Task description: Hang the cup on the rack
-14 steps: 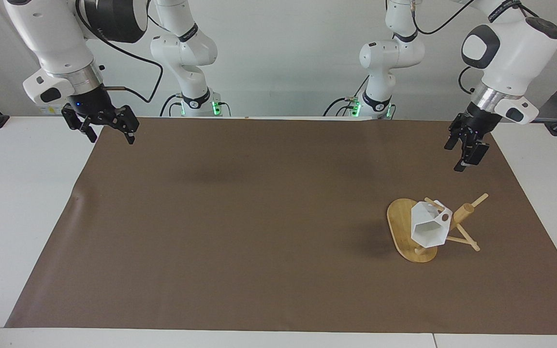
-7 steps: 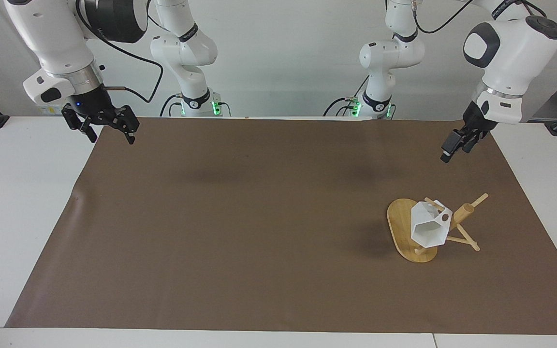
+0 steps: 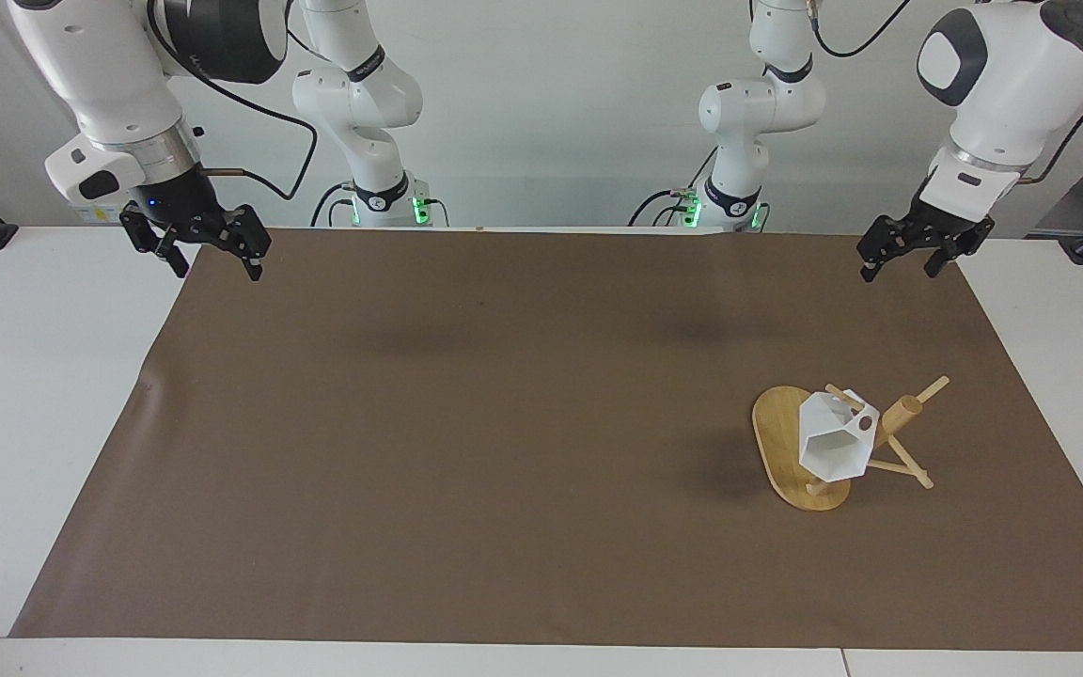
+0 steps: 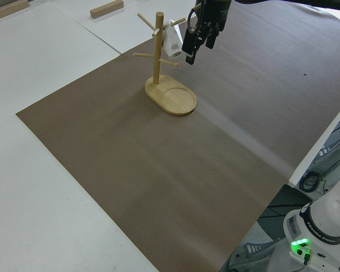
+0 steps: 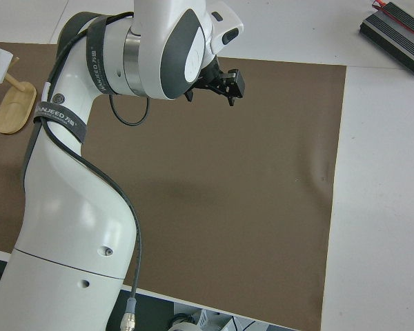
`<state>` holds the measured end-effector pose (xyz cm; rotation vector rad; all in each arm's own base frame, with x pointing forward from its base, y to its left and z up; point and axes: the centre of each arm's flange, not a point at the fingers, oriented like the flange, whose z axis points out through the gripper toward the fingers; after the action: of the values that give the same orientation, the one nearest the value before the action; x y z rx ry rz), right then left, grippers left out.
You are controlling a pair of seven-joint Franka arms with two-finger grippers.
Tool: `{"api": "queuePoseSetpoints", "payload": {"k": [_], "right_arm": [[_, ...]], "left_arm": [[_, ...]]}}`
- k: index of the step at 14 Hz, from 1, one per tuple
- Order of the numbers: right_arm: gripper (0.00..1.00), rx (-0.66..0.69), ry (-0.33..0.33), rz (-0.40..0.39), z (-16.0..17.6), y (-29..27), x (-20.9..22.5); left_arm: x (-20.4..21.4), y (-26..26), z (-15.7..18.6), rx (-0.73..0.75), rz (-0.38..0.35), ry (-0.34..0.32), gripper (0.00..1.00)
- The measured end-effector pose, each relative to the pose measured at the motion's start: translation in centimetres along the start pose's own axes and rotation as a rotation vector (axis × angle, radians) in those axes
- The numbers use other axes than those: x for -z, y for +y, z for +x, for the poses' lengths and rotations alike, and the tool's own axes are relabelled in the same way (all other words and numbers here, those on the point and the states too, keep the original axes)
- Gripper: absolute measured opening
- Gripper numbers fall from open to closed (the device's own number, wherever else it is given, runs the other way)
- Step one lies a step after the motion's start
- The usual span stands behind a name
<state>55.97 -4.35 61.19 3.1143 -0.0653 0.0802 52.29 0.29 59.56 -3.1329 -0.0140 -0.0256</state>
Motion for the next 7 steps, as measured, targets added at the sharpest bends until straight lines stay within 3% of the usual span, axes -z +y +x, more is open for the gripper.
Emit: {"api": "queuePoseSetpoints", "payload": {"k": [7], "right_arm": [[1.00, 0.000, 0.000, 0.000, 0.0, 0.0, 0.0]], "left_arm": [[-0.1, 2.7, 0.4, -0.054, -0.005, -0.045, 1.00]]}}
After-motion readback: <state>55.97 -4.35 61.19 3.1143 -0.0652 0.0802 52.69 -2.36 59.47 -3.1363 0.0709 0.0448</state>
